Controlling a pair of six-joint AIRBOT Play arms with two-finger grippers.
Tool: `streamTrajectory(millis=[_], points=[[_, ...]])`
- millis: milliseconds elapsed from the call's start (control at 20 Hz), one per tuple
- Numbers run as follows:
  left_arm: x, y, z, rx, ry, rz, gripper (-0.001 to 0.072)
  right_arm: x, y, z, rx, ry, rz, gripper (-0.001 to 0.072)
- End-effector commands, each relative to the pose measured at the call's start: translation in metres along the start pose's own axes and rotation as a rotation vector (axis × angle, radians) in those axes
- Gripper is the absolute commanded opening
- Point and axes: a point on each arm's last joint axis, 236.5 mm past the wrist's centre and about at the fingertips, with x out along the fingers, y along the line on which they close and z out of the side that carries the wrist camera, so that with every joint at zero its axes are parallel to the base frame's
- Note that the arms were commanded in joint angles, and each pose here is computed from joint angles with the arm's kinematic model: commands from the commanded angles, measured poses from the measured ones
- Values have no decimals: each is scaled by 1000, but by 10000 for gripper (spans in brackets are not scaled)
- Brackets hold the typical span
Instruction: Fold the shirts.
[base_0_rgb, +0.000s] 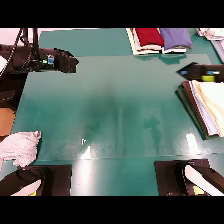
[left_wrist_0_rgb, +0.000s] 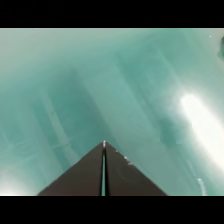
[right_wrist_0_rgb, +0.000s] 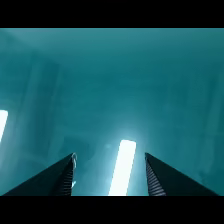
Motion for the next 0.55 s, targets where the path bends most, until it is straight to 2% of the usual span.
streamTrajectory(millis=[0,50,100,150,500], points=[[0,0,2,1,-8,1,25,36,53,-17,-149,62,65,351],[0,0,2,1,-8,1,25,38,61,-20,-164,70,80,234],[0,0,2,1,-8,1,25,39,68,-22,-175,73,92,70],[0,0,2,1,-8,1,26,40,72,-24,-182,77,99,20],[0,0,2,1,-8,1,25,40,73,-25,-183,82,103,20]])
